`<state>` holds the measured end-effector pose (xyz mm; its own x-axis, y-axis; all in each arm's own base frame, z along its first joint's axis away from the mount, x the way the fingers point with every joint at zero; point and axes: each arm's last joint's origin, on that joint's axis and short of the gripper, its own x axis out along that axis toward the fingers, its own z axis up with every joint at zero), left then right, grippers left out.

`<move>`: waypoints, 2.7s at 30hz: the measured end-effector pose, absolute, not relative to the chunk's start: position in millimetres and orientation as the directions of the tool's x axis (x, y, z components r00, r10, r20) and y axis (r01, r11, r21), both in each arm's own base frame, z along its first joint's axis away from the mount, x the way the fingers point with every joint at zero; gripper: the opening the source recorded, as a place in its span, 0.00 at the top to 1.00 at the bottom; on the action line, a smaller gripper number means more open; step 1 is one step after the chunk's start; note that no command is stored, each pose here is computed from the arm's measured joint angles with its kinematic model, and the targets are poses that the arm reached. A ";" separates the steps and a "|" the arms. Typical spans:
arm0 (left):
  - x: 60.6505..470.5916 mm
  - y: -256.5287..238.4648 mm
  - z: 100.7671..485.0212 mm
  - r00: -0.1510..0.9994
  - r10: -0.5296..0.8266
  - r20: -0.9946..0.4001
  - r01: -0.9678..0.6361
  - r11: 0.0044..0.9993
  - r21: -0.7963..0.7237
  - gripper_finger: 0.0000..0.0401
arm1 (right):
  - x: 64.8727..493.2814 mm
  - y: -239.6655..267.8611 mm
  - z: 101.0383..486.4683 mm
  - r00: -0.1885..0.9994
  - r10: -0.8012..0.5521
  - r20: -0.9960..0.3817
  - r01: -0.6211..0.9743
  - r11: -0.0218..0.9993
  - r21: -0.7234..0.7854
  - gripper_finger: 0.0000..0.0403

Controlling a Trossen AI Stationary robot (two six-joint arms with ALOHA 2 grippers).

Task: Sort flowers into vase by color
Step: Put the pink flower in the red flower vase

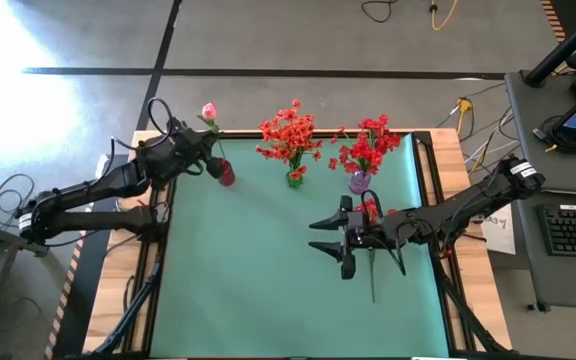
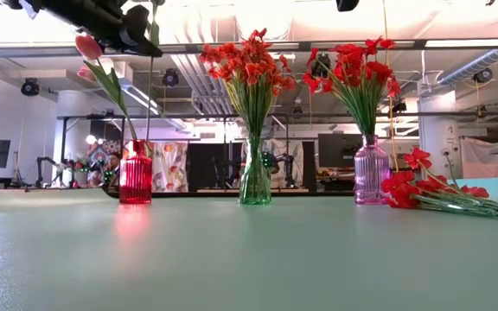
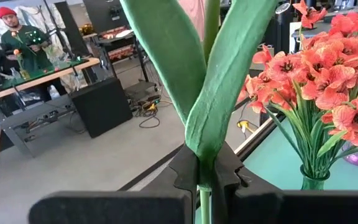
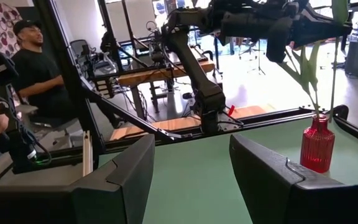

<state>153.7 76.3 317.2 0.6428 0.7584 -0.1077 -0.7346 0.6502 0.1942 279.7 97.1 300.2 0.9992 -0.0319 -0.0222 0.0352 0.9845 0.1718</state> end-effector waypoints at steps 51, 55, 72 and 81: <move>145.7 75.0 313.5 0.588 0.794 -0.153 -0.790 0.604 0.105 1.00 | 279.6 95.8 300.2 0.997 -0.076 -0.021 0.079 0.984 0.161 0.50; 147.1 75.6 312.3 0.586 0.794 -0.160 -0.790 0.604 0.102 1.00 | 279.6 95.8 300.2 0.997 -0.076 -0.021 0.078 0.984 0.161 0.50; 146.1 75.9 312.3 0.566 0.809 -0.159 -0.813 0.580 0.055 0.79 | 279.7 95.8 300.2 0.997 -0.076 -0.021 0.078 0.984 0.161 0.50; 146.1 75.9 312.0 0.566 0.808 -0.162 -0.815 0.578 0.035 0.66 | 279.7 95.8 300.2 0.997 -0.076 -0.021 0.078 0.984 0.162 0.50</move>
